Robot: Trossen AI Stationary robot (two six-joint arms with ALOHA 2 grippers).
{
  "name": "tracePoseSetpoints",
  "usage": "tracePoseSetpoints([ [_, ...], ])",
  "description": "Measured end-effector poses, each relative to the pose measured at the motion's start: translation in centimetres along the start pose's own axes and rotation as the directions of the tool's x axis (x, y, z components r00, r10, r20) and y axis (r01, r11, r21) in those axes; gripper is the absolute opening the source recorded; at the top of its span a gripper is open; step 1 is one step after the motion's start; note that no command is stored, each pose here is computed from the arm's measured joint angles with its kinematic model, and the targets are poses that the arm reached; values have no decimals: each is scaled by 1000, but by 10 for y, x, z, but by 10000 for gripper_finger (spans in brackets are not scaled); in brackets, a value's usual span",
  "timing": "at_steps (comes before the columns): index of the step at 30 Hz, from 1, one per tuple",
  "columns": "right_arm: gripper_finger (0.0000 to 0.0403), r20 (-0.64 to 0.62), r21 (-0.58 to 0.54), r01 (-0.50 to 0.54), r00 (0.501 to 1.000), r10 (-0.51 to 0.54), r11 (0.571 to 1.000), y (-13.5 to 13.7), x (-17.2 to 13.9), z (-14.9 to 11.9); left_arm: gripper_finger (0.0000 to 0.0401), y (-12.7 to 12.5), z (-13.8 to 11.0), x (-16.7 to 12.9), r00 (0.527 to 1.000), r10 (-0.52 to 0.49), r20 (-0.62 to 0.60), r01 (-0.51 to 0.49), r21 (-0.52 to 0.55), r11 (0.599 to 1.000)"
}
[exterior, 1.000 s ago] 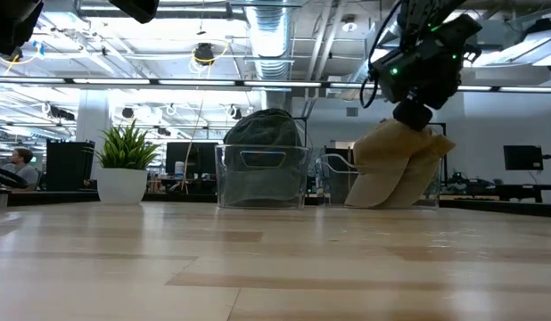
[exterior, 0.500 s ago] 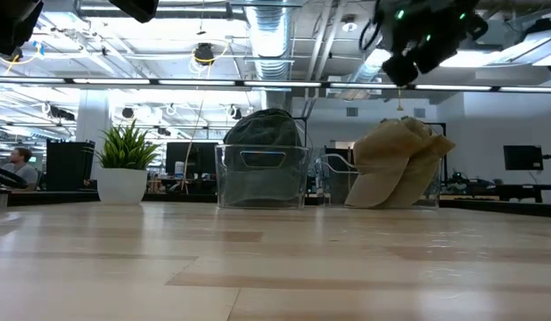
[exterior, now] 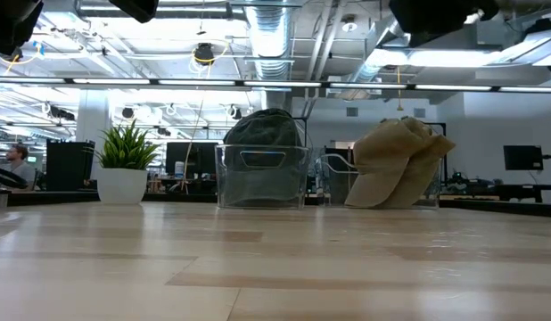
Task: Pick & Place hat
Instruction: Return to Home Position
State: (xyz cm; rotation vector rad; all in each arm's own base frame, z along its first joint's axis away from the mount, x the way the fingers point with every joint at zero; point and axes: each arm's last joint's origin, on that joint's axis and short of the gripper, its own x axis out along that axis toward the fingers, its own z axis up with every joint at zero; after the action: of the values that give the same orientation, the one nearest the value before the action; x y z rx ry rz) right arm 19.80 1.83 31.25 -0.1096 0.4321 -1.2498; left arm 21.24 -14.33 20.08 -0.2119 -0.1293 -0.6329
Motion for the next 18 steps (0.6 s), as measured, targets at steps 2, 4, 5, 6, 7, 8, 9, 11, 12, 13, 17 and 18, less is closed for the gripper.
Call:
tracePoseSetpoints([
  [2, 0, -39, -26, -91, 995, 90, 995, 9, -8, -1, 111, 0, 0, 0, 1000, 0, 0, 0, 0, 1000],
  [4, 0, -69, -50, -202, 978, 198, 978, 21, -16, -2, 111, 0, 0, 0, 1000, 0, 0, 0, 0, 1000],
  [5, 0, -86, -69, -264, 962, 258, 962, 27, -20, -3, 111, 0, 0, 0, 1000, 0, 0, 0, 0, 1000],
  [6, 0, -98, -82, -324, 944, 316, 943, 32, -24, -4, 111, 0, 0, 0, 1000, 0, 0, 0, 0, 1000],
  [7, 0, -106, -88, -386, 920, 376, 919, 38, -29, -4, 111, 0, 0, 0, 1000, 0, 0, 0, 0, 1000],
  [8, 0, -110, -91, -446, 893, 436, 890, 43, -33, -3, 111, 0, 0, 0, 1000, 0, 0, 0, 0, 1000],
  [9, 0, -121, -92, -507, 860, 496, 857, 48, -37, -4, 111, 0, 0, 0, 1000, 0, 0, 0, 0, 1000],
  [11, 0, -163, -98, -644, 762, 626, 758, 57, -43, -6, 111, 0, 0, 0, 1000, 0, 0, 0, 5, 1000],
  [12, 0, -182, -102, -707, 705, 685, 700, 61, -46, -7, 111, 0, 0, 0, 1000, 0, 1, 0, 9, 1000],
  [13, 0, -191, -105, -762, 646, 739, 639, 65, -49, -8, 111, 0, 0, 0, 1000, 1, 1, -1, 9, 1000],
  [17, 0, -155, -145, -882, 468, 870, 449, 77, -58, -13, 111, 2, 0, 0, 999, 51, 9, -52, 59, 997],
  [18, 0, -135, -166, -894, 438, 889, 416, 80, -59, -14, 111, 2, 0, 0, 997, 73, 12, -74, 84, 994],
])
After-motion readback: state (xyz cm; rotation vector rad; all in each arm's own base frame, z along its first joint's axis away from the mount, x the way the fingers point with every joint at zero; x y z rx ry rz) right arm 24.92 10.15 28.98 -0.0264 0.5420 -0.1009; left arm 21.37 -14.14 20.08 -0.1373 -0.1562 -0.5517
